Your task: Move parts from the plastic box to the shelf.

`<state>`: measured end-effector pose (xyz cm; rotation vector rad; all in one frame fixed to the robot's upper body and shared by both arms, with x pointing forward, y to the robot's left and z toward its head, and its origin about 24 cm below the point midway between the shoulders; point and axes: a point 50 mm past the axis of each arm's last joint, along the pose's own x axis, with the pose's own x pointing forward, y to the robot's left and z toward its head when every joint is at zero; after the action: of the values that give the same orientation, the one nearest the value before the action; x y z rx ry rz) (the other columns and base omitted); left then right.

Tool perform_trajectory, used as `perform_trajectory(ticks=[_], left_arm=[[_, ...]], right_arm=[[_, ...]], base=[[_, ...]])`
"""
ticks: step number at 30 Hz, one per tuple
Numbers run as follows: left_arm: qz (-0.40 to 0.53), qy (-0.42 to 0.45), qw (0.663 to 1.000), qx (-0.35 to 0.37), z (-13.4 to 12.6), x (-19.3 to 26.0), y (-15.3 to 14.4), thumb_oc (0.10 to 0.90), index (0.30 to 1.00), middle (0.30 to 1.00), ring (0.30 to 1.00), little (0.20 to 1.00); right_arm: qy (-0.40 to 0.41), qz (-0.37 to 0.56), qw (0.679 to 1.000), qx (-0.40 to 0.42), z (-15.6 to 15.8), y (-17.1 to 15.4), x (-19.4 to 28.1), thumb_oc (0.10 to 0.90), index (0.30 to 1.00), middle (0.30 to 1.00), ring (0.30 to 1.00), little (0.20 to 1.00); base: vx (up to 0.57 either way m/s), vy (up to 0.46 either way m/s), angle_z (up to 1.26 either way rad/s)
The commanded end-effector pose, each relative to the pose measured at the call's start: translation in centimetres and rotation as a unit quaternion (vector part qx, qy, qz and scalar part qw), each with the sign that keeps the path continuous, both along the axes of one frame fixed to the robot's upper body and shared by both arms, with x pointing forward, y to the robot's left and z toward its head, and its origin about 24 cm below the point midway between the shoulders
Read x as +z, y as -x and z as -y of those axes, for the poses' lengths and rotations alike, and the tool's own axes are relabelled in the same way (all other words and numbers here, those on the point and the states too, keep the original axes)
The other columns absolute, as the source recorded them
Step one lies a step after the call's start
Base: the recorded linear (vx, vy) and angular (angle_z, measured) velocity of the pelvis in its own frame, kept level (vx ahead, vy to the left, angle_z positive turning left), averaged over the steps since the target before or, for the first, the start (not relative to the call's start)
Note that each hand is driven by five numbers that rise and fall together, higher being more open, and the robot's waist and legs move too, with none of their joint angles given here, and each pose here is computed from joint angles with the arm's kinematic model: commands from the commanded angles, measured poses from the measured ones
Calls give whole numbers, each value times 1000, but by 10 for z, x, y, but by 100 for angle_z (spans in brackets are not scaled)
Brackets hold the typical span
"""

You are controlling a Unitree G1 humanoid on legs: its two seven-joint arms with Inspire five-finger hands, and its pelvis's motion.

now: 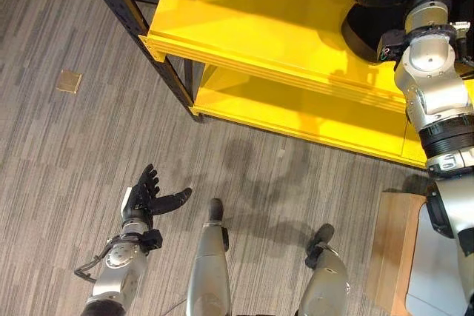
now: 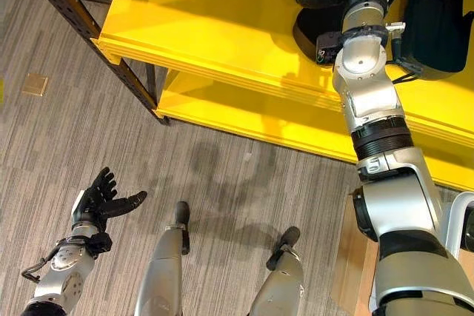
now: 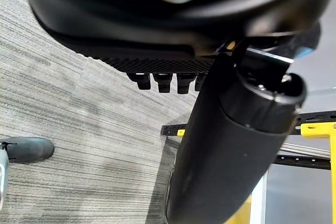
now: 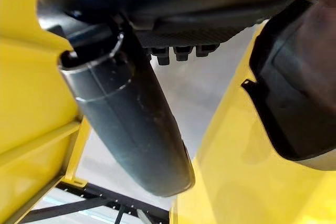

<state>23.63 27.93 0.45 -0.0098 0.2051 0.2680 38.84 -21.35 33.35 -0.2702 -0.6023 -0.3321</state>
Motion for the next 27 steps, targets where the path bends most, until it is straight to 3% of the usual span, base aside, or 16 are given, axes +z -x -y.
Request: perform_trajectory(ticks=[1,27], left_arm=[[54,-21,998,-16,1,19,-4,900,1000,1000,1000,1000],[53,-25,998,-17,2,18,-4,900,1000,1000,1000,1000]], right_arm=[[-20,143,990,-2,2,29,71,900,1000,1000,1000,1000],[-24,73,995,-70,40,18,34,900,1000,1000,1000,1000]], base=[[0,0,0],[6,-1,0]])
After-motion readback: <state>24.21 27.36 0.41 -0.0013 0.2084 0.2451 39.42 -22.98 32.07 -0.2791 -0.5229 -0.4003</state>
